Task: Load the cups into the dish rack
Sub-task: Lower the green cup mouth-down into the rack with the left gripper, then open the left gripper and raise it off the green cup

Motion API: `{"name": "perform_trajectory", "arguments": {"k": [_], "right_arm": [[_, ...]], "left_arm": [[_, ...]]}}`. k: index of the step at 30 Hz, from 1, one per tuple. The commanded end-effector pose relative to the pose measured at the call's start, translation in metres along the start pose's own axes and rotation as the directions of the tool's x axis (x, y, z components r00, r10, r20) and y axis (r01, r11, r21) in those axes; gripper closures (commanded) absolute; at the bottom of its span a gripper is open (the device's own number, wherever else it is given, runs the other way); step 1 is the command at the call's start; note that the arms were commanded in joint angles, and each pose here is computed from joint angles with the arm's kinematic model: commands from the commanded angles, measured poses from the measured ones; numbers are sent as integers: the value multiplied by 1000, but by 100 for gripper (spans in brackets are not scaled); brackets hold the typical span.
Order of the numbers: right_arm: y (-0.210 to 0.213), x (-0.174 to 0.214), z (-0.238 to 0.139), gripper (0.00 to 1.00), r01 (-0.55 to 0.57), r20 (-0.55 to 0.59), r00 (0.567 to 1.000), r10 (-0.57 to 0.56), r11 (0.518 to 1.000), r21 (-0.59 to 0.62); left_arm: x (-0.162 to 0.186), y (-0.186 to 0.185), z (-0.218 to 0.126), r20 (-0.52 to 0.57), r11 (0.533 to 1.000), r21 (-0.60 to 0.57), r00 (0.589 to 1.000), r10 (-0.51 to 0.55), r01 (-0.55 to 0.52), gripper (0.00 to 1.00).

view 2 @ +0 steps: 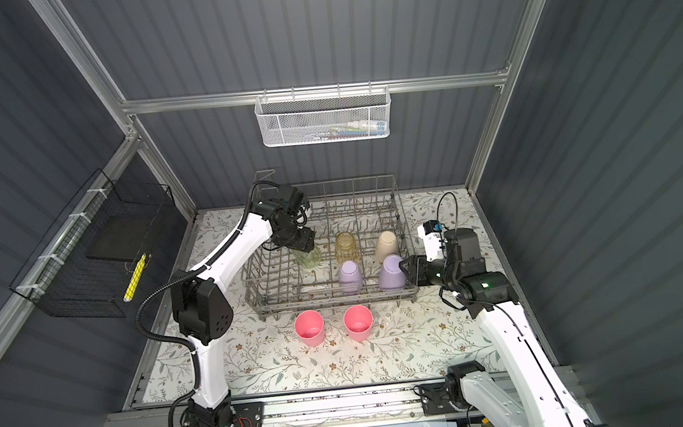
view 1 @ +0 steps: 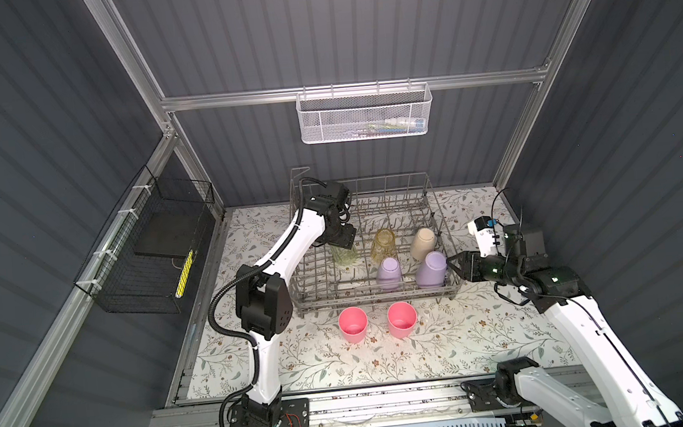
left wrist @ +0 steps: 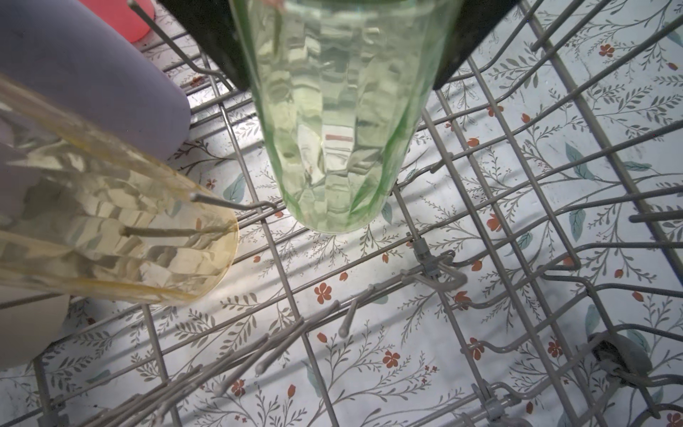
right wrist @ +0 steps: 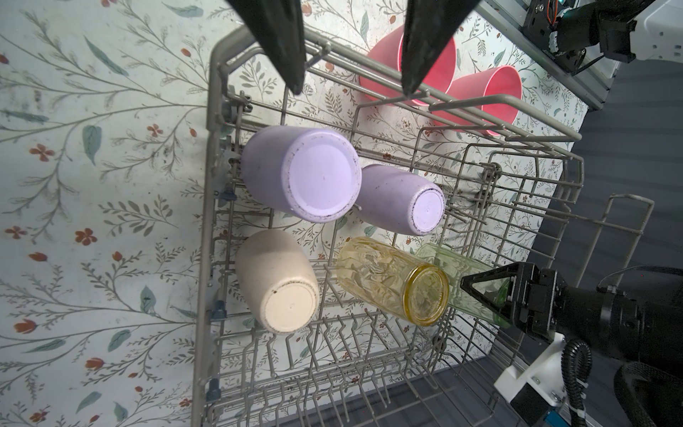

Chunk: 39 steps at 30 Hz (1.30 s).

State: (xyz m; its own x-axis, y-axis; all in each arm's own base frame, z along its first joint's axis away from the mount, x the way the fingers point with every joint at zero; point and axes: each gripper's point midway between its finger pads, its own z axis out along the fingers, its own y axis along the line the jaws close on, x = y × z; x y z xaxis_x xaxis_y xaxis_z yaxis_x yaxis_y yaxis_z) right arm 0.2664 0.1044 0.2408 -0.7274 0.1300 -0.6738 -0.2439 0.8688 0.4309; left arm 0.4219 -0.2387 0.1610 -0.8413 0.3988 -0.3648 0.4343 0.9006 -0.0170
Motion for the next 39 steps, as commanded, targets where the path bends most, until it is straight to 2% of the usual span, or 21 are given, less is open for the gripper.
{"name": "perform_trajectory", "arguments": {"k": [1, 11, 15, 23, 30, 36, 39], "right_arm": [[-3, 2, 3, 56, 6, -5, 1000, -6, 1000, 5], [-4, 2, 6, 56, 2, -14, 1000, -2, 1000, 2], [-4, 2, 6, 56, 0, -16, 1000, 0, 1000, 1], [-3, 0, 7, 56, -3, -18, 1000, 3, 1000, -4], [-2, -1, 8, 56, -5, -20, 1000, 5, 1000, -8], [-1, -2, 7, 56, -5, -19, 1000, 5, 1000, -10], [0, -2, 6, 56, -8, -16, 1000, 8, 1000, -15]], "left_arm": [[-3, 1, 6, -8, 1000, -21, 1000, 20, -20, 45], [-2, 7, 24, -41, 998, -59, 999, 23, -25, 45], [-1, 7, 30, -50, 998, -59, 998, 24, -27, 42], [-3, -2, 30, -46, 1000, -13, 999, 20, -21, 32], [-5, -11, 26, -33, 1000, 21, 999, 21, -20, 12], [-12, -12, 10, 9, 1000, 26, 1000, 10, -10, 2], [-18, -15, -2, 45, 999, 43, 999, 7, -9, 1]]}}
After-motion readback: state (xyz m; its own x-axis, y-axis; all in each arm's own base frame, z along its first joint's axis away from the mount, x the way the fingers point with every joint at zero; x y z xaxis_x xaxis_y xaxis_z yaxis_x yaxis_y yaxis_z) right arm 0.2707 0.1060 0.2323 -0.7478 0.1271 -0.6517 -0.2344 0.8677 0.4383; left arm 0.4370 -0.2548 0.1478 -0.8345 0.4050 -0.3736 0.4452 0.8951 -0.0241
